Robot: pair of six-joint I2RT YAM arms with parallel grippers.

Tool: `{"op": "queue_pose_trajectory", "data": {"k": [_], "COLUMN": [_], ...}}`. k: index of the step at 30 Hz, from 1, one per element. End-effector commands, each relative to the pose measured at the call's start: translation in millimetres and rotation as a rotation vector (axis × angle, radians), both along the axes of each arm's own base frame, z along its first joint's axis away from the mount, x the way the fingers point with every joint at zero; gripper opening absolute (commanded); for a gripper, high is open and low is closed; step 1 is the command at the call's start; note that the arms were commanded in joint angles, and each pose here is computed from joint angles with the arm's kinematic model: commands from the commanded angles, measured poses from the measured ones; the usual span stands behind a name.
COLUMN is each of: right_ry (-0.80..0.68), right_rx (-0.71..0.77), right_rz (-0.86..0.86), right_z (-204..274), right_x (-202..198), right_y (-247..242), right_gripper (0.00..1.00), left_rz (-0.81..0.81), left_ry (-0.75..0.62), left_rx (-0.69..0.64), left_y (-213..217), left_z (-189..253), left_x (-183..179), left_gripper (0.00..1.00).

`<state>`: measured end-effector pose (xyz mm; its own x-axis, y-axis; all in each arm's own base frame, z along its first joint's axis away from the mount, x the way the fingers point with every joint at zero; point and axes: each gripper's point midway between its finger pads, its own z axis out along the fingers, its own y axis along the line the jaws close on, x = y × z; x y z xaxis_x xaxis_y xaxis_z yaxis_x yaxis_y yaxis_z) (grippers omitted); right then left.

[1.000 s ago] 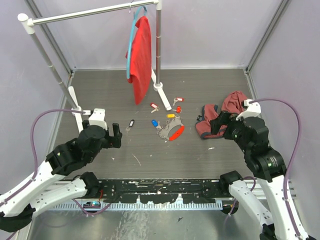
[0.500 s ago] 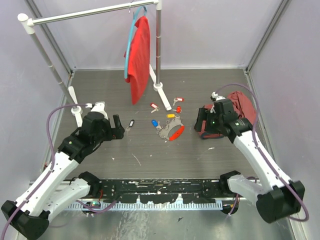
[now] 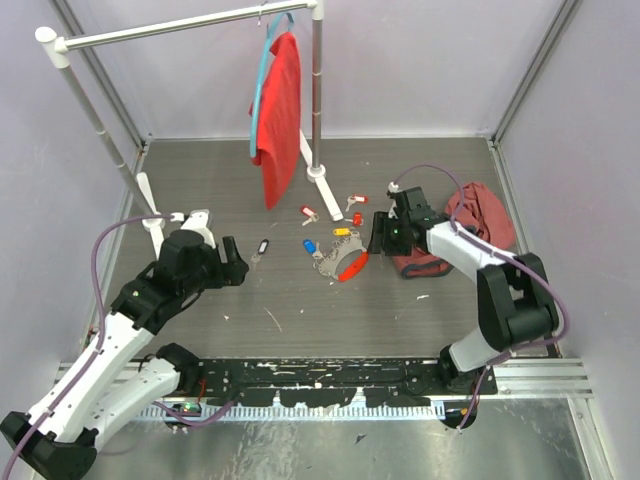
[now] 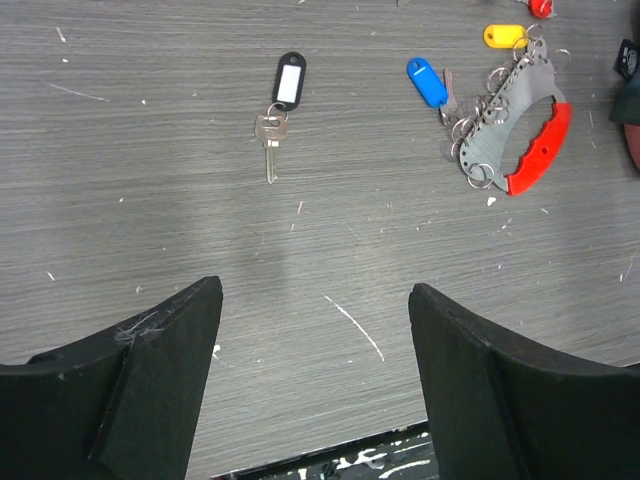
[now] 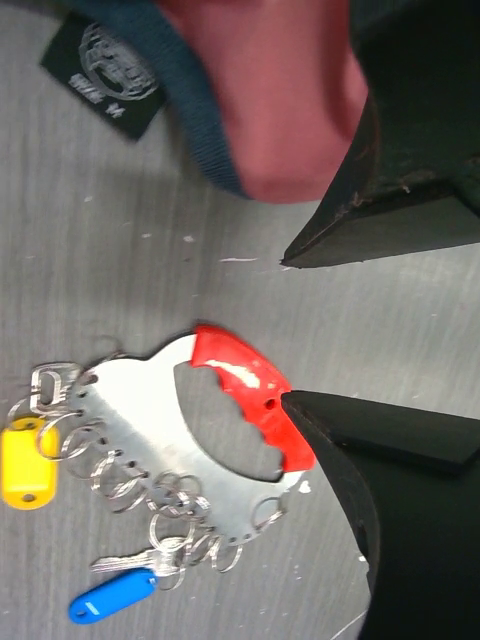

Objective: Put the keys on the keyring

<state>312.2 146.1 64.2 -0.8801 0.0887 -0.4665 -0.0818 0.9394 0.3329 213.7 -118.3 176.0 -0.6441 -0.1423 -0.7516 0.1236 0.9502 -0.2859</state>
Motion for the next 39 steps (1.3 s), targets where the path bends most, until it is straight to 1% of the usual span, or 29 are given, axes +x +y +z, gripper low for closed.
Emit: {"op": "queue_pose_trajectory", "data": {"k": [1,5,8,15,19,21,22,28,33,36,39], "right_ry": [-0.163,-0.166,-0.162,-0.131,-0.132,-0.144,-0.152,-0.229,-0.348,-0.441,-0.515], "right_rx": [0.085,0.096,0.102,0.087,0.104,0.092,0.084,0.022,-0.078,-0.142,-0.185], "right_rz": [0.061,0.073,0.077,0.085,0.103,0.106,0.109,0.165,0.235,0.306,0.354], "right_z": [25,15,7,-14,-15,-14,-13,7,45,76,106], "right_x": [52,67,76,88,89,90,91,88,78,64,47], "right_y": [28,35,39,43,48,48,48,50,51,54,55], "right_gripper": [0.57,0.55,0.52,0.40,0.27,0.25,0.22,0.02,0.01,0.01,0.01], "left_rz": [-0.012,-0.025,-0.035,-0.035,-0.038,-0.034,-0.032,-0.032,-0.029,-0.037,-0.062], "left_ry": [-0.034,-0.044,-0.057,-0.058,-0.060,-0.061,-0.063,-0.073,-0.119,-0.163,-0.202], "left_rx": [-0.004,0.009,0.029,0.062,0.074,0.079,0.079,0.086,0.065,0.038,0.012], "left_y": [2,3,6,9,10,11,11,12,10,7,2], "left_z": [21,29,34,34,34,34,34,36,49,61,74], "left_x": [-2,-3,-3,-1,0,0,1,3,7,8,9], "left_gripper": [0.81,0.82,0.82,0.82,0.82,0.82,0.82,0.83,0.86,0.94,0.97]}}
